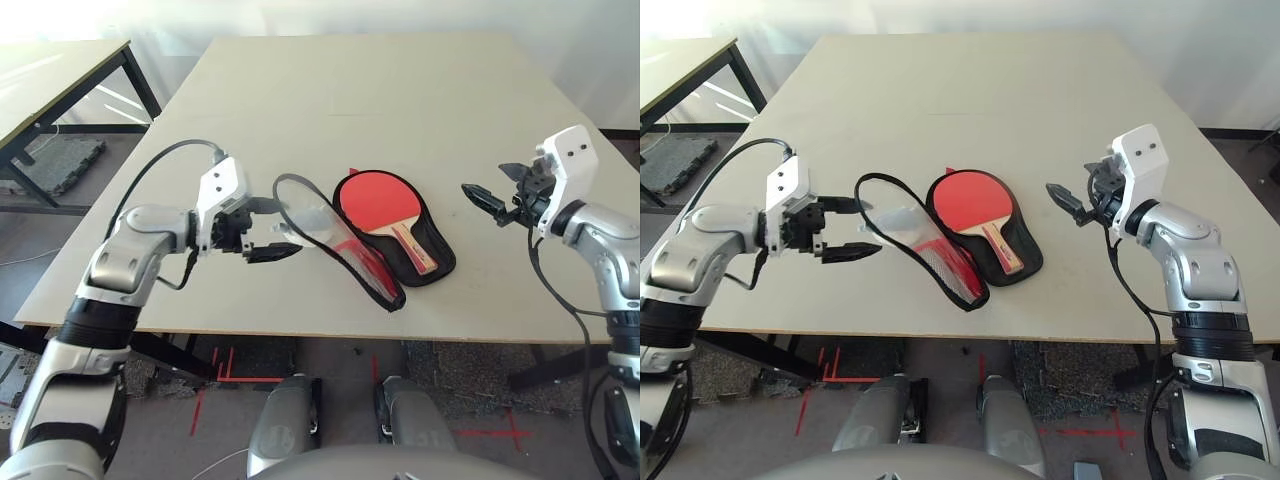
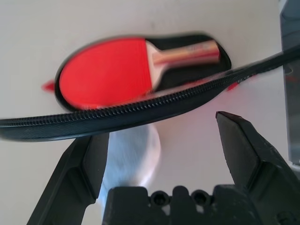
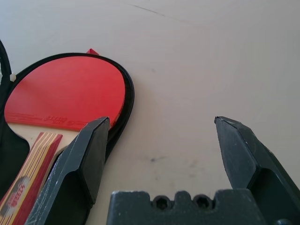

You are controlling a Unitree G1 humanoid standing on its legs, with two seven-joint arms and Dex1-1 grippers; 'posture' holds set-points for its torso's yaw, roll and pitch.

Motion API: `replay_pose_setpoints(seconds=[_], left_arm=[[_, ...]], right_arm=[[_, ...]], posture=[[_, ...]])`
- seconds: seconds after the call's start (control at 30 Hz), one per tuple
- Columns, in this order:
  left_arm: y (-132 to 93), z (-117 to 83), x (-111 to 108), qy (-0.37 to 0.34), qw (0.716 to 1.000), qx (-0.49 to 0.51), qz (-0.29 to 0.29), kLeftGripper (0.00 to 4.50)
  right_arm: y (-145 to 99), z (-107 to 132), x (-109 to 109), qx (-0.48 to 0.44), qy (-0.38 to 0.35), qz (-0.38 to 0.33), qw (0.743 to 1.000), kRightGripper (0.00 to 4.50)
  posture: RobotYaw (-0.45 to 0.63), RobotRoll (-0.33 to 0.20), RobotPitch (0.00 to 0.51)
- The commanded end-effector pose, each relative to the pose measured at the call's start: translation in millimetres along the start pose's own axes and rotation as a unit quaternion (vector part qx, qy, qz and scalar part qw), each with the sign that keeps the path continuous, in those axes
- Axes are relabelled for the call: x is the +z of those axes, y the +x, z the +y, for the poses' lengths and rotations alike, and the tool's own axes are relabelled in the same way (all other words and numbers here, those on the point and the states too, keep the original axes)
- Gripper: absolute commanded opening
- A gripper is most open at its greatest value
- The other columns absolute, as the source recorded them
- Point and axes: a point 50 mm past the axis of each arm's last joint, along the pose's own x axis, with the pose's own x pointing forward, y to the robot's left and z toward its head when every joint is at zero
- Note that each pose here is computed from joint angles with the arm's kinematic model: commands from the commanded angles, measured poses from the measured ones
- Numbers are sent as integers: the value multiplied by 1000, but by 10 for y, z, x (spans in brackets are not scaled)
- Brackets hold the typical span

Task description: Store the ping-pong paddle in its case and zip it.

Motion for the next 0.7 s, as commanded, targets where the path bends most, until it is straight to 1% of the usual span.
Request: replay_pose_setpoints(seconds=[0.03,0.1,0.17,0.3,0.37,0.5,0.7], left_arm=[[434,68,57,29,999,17,-13,4500],[592,103,66,51,998,28,-5,4500],[729,152,139,72,996,47,-23,4500],[889,192,268,72,994,52,-56,4500],[924,190,303,67,995,41,-63,4500],[851,187,233,59,997,26,-51,4500],[610,161,73,27,999,4,-18,4500]], right_arm=[[-92,-16,-75,21,46,10,999,4438],[-118,-4,-88,40,70,11,997,4438],[-141,8,-87,53,88,9,995,4438],[-173,11,-127,51,94,12,994,4438],[-192,38,-165,50,101,13,994,4438],[-221,114,-234,60,125,14,990,4438],[-206,228,-344,80,176,14,981,4438]], posture=[[73,0,29],[68,0,31],[59,0,30],[39,0,32],[32,0,36],[27,0,45],[49,0,58]])
